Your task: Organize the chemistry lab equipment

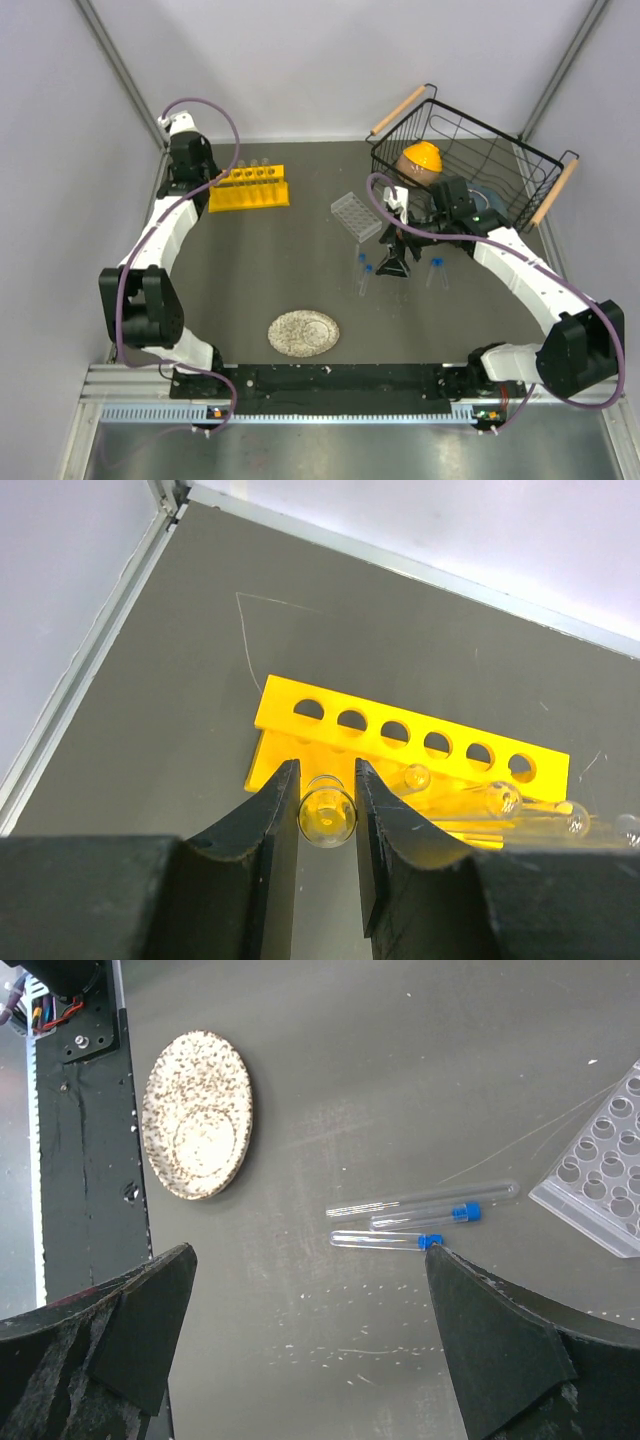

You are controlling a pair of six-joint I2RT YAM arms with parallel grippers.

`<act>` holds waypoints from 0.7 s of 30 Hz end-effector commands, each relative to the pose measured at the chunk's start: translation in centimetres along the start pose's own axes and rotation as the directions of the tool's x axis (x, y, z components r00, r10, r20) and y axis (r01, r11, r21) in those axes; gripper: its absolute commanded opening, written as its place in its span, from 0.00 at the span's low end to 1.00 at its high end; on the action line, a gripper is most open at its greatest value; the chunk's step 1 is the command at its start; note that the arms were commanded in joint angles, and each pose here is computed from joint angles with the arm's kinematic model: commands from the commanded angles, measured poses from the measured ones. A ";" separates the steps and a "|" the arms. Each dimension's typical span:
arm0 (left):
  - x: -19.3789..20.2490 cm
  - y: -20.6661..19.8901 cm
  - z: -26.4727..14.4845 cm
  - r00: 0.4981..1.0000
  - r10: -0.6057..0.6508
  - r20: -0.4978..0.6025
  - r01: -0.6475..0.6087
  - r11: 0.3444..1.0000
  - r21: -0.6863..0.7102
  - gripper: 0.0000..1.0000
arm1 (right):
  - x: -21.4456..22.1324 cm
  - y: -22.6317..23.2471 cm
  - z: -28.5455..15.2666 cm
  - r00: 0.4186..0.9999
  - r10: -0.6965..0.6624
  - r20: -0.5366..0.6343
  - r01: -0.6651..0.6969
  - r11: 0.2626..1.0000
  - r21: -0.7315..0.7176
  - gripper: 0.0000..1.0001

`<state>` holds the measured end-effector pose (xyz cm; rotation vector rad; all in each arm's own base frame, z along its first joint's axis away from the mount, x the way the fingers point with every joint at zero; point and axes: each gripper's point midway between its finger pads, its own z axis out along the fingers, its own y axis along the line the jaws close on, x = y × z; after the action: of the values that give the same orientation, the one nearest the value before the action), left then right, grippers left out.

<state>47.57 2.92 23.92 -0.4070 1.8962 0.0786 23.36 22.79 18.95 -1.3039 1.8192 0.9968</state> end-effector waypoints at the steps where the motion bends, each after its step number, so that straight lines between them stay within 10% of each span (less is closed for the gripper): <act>1: -3.1 -0.1 1.5 0.998 -0.015 0.069 0.014 1.000 0.020 0.03 | -1.5 0.4 -0.8 0.995 -0.085 0.059 0.085 0.996 0.001 0.99; 21: -0.3 -1.0 5.0 0.997 -0.072 -0.036 0.075 0.994 0.079 0.04 | -0.8 -0.1 -0.2 0.997 -0.063 0.037 0.064 0.998 -0.005 0.99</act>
<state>50.96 3.48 20.10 -0.4259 1.9780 -0.0083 23.25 22.69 19.07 -1.3147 1.7999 0.9882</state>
